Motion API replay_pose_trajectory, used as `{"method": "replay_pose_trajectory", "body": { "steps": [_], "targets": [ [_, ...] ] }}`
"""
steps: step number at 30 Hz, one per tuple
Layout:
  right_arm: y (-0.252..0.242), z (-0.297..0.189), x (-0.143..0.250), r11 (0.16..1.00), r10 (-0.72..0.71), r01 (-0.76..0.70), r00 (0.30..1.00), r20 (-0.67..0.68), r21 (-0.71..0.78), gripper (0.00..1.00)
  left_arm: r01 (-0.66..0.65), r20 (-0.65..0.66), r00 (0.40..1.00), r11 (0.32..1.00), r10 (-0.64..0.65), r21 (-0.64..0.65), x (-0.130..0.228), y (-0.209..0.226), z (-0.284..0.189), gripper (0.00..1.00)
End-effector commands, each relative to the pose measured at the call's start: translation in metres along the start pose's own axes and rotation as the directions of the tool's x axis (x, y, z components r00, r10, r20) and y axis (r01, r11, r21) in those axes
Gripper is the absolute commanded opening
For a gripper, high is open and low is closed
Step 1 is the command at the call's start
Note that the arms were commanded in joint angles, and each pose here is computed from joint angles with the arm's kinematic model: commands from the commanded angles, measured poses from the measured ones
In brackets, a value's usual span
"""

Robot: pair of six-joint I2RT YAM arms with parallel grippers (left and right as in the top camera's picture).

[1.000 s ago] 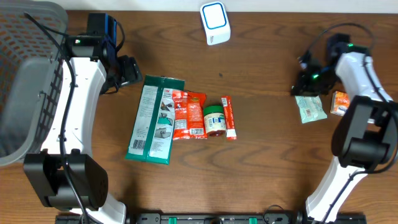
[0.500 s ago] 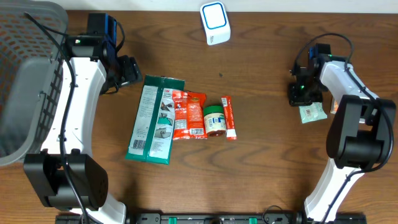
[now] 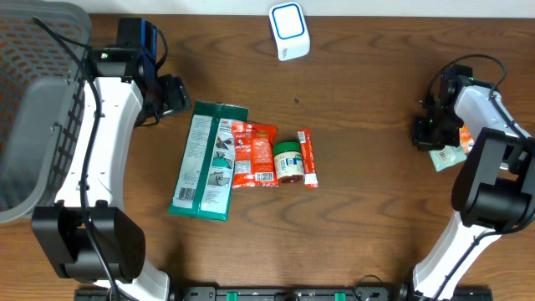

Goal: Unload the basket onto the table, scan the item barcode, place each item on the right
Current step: 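Release the wipes pack and move the right gripper back toward the items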

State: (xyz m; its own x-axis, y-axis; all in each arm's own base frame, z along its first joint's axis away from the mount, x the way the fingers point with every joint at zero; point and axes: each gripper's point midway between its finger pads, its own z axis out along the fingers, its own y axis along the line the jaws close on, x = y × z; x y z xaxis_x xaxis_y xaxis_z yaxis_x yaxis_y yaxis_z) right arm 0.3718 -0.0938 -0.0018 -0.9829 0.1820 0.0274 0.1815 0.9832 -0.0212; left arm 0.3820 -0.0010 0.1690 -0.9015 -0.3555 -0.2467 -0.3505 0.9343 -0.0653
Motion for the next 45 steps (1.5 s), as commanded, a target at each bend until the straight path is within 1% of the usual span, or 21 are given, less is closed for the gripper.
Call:
{"method": "replay_pose_trajectory", "body": {
  "steps": [1,3,6,14,19,22,24,26,27,28,29,30,31,33,35,37,38,40,42,43,45],
  "targets": [
    [-0.001,-0.002,-0.003,1.0,0.027,-0.027,0.999,0.02,-0.001,0.05,-0.008,0.019,1.0,1.0,0.008,-0.002,-0.003,0.001,-0.006,0.84],
    [0.008,-0.005,-0.006,0.999,0.024,-0.023,0.999,0.03,-0.047,0.05,-0.008,0.019,1.0,1.0,0.008,-0.003,-0.003,0.001,-0.006,0.84],
    [0.022,-0.023,-0.016,0.991,0.022,-0.013,0.998,0.065,-0.135,0.08,-0.008,0.019,1.0,1.0,0.008,-0.002,-0.003,0.001,-0.006,0.84],
    [0.068,-0.11,-0.008,0.948,-0.03,0.082,0.985,0.171,-0.309,0.27,-0.008,0.019,1.0,1.0,0.008,-0.002,-0.003,0.001,-0.006,0.84],
    [0.116,-0.158,0.011,0.904,-0.113,0.207,0.96,0.256,-0.373,0.4,-0.008,0.019,1.0,1.0,0.008,-0.002,-0.003,0.001,-0.006,0.84],
    [0.147,-0.168,0.024,0.89,-0.16,0.254,0.952,0.262,-0.378,0.47,-0.008,0.019,1.0,1.0,0.008,-0.002,-0.003,0.001,-0.006,0.84],
    [0.169,-0.168,0.033,0.883,-0.179,0.264,0.953,0.243,-0.387,0.47,-0.008,0.019,1.0,1.0,0.008,-0.002,-0.003,0.001,-0.006,0.84],
    [0.197,-0.162,0.048,0.877,-0.197,0.264,0.96,0.2,-0.401,0.51,-0.008,0.019,1.0,1.0,0.008,-0.002,-0.003,0.001,-0.006,0.84],
    [0.208,-0.159,0.055,0.875,-0.205,0.265,0.961,0.185,-0.406,0.7,-0.008,0.019,1.0,1.0,0.008,-0.002,-0.003,0.001,-0.006,0.84],
    [0.216,-0.155,0.062,0.872,-0.221,0.274,0.96,0.172,-0.406,0.99,-0.008,0.019,1.0,1.0,0.008,-0.002,-0.003,0.001,-0.006,0.84],
    [0.225,-0.15,0.068,0.866,-0.25,0.298,0.953,0.169,-0.401,0.99,-0.008,0.019,1.0,1.0,0.008,-0.002,-0.003,0.001,-0.006,0.84],
    [0.232,-0.146,0.074,0.86,-0.273,0.317,0.948,0.165,-0.4,0.95,-0.008,0.019,1.0,1.0,0.008,-0.002,-0.003,0.001,-0.006,0.84],
    [0.243,-0.137,0.082,0.854,-0.297,0.336,0.942,0.158,-0.397,0.83,-0.008,0.019,1.0,1.0,0.008,-0.002,-0.003,0.001,-0.006,0.84],
    [0.253,-0.124,0.091,0.863,-0.303,0.335,0.942,0.144,-0.379,0.72,-0.008,0.019,1.0,1.0,0.008,-0.002,-0.003,0.001,-0.006,0.84],
    [0.257,-0.109,0.095,0.879,-0.307,0.339,0.94,0.148,-0.336,0.66,-0.008,0.019,1.0,1.0,0.008,-0.002,-0.003,0.001,-0.006,0.84],
    [0.261,-0.093,0.097,0.896,-0.296,0.333,0.941,0.162,-0.295,0.57,-0.008,0.019,1.0,1.0,0.008,-0.003,-0.003,0.001,-0.006,0.84],
    [0.264,-0.088,0.098,0.894,-0.301,0.34,0.938,0.172,-0.292,0.54,-0.008,0.019,1.0,1.0,0.008,-0.002,-0.003,0.001,-0.006,0.84],
    [0.272,-0.077,0.1,0.884,-0.319,0.366,0.927,0.196,-0.292,0.44,-0.008,0.019,1.0,1.0,0.008,-0.002,-0.003,0.001,-0.006,0.84],
    [0.275,-0.07,0.099,0.88,-0.325,0.379,0.92,0.22,-0.287,0.39,-0.008,0.019,1.0,1.0,0.008,-0.002,-0.003,0.001,-0.006,0.84],
    [0.275,-0.067,0.098,0.881,-0.324,0.382,0.917,0.231,-0.279,0.32,-0.008,0.019,1.0,1.0,0.008,-0.002,-0.003,0.001,-0.006,0.84],
    [0.274,-0.06,0.096,0.884,-0.321,0.383,0.915,0.246,-0.268,0.26,-0.008,0.019,1.0,1.0,0.008,-0.002,-0.003,0.001,-0.006,0.84]
  ]
}}
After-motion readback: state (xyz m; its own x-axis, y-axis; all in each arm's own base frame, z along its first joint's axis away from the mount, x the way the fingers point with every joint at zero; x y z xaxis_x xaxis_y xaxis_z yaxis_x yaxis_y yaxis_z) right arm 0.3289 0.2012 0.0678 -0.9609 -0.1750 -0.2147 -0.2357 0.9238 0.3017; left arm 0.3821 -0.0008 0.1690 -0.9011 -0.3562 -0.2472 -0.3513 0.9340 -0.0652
